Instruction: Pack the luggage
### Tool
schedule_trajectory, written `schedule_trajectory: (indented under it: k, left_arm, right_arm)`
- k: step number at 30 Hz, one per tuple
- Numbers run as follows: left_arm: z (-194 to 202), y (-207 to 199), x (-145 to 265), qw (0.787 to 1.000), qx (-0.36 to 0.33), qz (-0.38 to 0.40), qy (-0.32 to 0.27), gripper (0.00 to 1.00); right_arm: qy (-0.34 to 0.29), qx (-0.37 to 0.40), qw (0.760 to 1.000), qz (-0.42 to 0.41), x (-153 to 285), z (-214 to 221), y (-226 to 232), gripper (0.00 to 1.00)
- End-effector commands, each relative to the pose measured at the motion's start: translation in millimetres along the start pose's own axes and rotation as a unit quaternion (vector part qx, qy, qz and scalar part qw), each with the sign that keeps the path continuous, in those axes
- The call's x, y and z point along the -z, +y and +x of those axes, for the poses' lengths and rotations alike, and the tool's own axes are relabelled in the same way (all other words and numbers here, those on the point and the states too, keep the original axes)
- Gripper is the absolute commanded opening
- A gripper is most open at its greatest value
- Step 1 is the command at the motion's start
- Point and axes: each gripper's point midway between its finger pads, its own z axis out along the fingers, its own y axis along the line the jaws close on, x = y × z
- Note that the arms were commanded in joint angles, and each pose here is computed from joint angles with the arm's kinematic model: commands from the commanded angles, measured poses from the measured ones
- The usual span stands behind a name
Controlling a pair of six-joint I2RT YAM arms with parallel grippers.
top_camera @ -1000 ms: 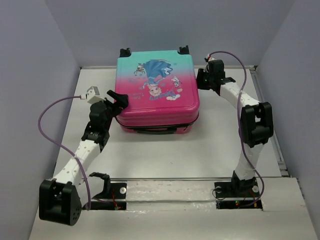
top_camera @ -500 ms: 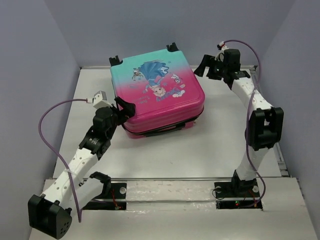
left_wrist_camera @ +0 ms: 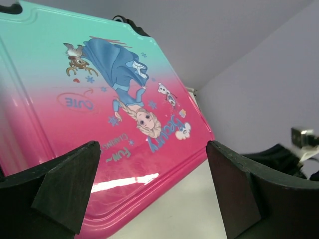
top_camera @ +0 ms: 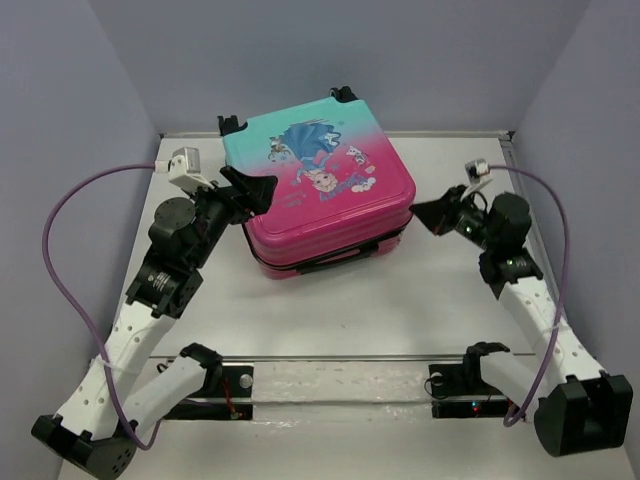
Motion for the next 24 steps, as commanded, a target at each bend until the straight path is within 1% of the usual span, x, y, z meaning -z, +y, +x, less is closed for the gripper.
schedule_trajectory:
  k: [1,2,3,4,6,7,8,9,10,11,14,19,20,21,24]
  left_arm:
    - [34,26,15,0.999,-0.021,-0.016,0.037,0.99]
    - [42,31,16,0.998,-0.021,-0.019,0.047,0.99]
    - [53,32,19,0.998,-0.022,-0.011,0.066,0.99]
    - [71,40,22,0.995,-0.026,-0.011,0.095,0.99]
    - [87,48,26,0.992,-0.032,-0.017,0.119,0.99]
    - [97,56,29,0.990,-0.034,-0.022,0.133,0.99]
    - [100,58,31,0.989,-0.036,-0.025,0.138,0.99]
    - [103,60,33,0.989,-0.038,-0.026,0.143,0.99]
    - [105,61,34,0.988,-0.039,-0.026,0.145,0.99]
    - [105,61,34,0.988,-0.039,-0.024,0.147,0.99]
    - [107,56,33,0.987,-0.045,-0.011,0.155,0.99]
    - [107,55,31,0.985,-0.056,-0.009,0.163,0.99]
    - [108,56,30,0.985,-0.056,-0.009,0.165,0.99]
    - [109,55,30,0.985,-0.054,-0.008,0.165,0.99]
    - [110,54,29,0.985,-0.050,-0.004,0.165,0.99]
  right_arm:
    - [-0.004,-0.021,1.000,-0.023,6,62,-13,0.21]
    - [0.011,-0.031,0.999,-0.009,8,84,-24,0.26]
    - [0.014,-0.035,0.999,-0.002,7,92,-29,0.36]
    - [0.005,-0.027,1.000,-0.004,6,93,-31,0.40]
    - [0.019,-0.032,0.999,0.011,5,111,-44,0.44]
    - [0.007,-0.023,1.000,0.014,3,109,-47,0.44]
    - [0.001,-0.020,1.000,0.019,1,111,-51,0.44]
    - [0.006,-0.023,0.999,0.031,0,121,-60,0.44]
    - [-0.011,-0.012,0.999,0.038,-3,115,-65,0.44]
    - [-0.014,-0.006,0.999,0.036,-5,116,-67,0.44]
    - [-0.015,0.013,1.000,0.011,-16,122,-69,0.46]
    - [-0.010,0.015,1.000,-0.003,-26,128,-73,0.49]
    - [-0.016,0.020,1.000,-0.012,-30,122,-71,0.50]
    - [-0.009,0.012,1.000,-0.016,-33,126,-73,0.51]
    - [-0.030,0.016,0.998,-0.044,-41,116,-67,0.51]
